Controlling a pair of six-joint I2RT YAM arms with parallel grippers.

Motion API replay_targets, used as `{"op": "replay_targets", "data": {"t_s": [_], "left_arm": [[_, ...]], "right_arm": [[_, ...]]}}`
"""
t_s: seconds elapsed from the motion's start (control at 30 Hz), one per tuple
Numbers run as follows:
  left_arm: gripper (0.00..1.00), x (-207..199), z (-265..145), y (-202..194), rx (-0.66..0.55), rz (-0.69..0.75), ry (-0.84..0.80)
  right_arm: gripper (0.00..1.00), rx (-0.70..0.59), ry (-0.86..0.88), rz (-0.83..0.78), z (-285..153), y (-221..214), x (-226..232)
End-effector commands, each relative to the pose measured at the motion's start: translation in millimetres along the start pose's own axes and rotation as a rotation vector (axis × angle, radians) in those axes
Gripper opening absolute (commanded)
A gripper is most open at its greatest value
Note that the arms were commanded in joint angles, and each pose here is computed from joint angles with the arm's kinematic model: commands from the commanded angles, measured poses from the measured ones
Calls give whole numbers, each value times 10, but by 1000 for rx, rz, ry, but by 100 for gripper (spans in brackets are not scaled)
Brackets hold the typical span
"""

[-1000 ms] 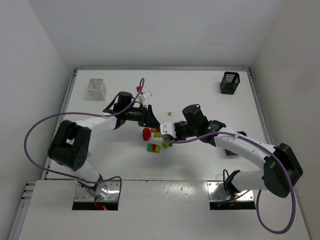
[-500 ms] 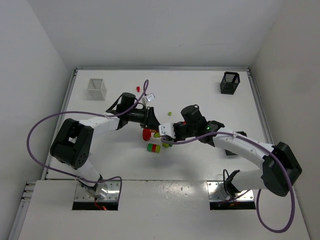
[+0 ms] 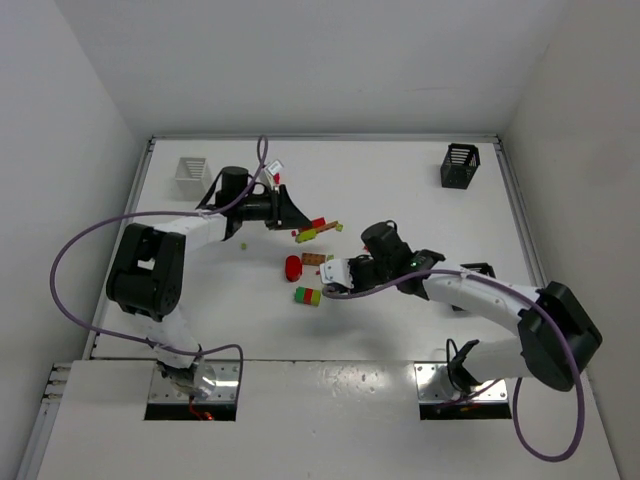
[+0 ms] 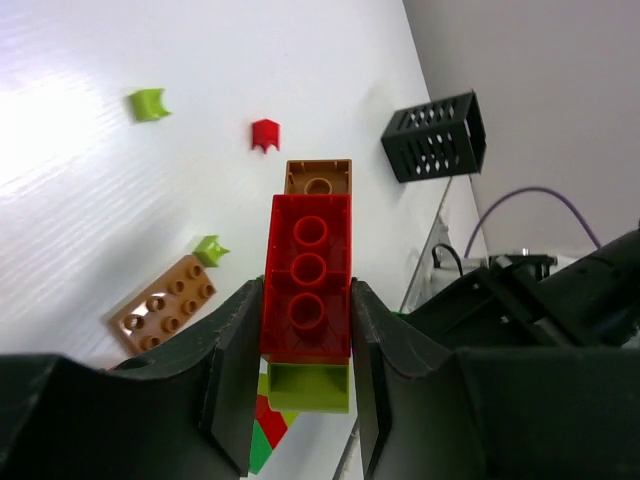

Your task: Sort the legos into containers by color

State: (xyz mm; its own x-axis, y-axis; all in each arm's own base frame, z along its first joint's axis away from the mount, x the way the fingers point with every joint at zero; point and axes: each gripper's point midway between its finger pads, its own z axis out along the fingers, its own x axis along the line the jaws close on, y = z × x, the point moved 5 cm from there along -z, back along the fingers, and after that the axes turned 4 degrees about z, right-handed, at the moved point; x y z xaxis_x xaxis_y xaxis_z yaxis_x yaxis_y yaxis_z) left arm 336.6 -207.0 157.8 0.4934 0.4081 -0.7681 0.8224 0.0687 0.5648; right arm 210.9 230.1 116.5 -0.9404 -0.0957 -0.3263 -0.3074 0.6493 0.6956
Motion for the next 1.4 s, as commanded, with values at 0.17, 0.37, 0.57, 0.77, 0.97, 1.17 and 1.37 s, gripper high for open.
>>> {"op": "replay_targets", "data": {"t_s": [0.17,0.37,0.57,0.77,0.97,1.17,1.37], "left_arm": [[0,1,3,101,-38,33,-14],[0,-40,-43,-9,-37,36,-36],[0,-193,-103,-40,-51,52,-110],[0,-366,-250,-31,-81,91,-176],[0,-394,-309,-97,-36,122,-215],[0,-376,-469,-109,8,174,-261],[0,-367,-499,-244,76,192,-314]], "right_arm": [[4,38,-76,261,252,-4,-408],[44,-32,-43,500,308,139,-529],[46,-167,-11,749,258,364,-614],[47,-249,33,973,160,410,-635],[48,-280,137,1188,169,220,-720],[50,-401,179,1187,-48,177,-807],[55,-480,325,1223,-76,226,-920]]}}
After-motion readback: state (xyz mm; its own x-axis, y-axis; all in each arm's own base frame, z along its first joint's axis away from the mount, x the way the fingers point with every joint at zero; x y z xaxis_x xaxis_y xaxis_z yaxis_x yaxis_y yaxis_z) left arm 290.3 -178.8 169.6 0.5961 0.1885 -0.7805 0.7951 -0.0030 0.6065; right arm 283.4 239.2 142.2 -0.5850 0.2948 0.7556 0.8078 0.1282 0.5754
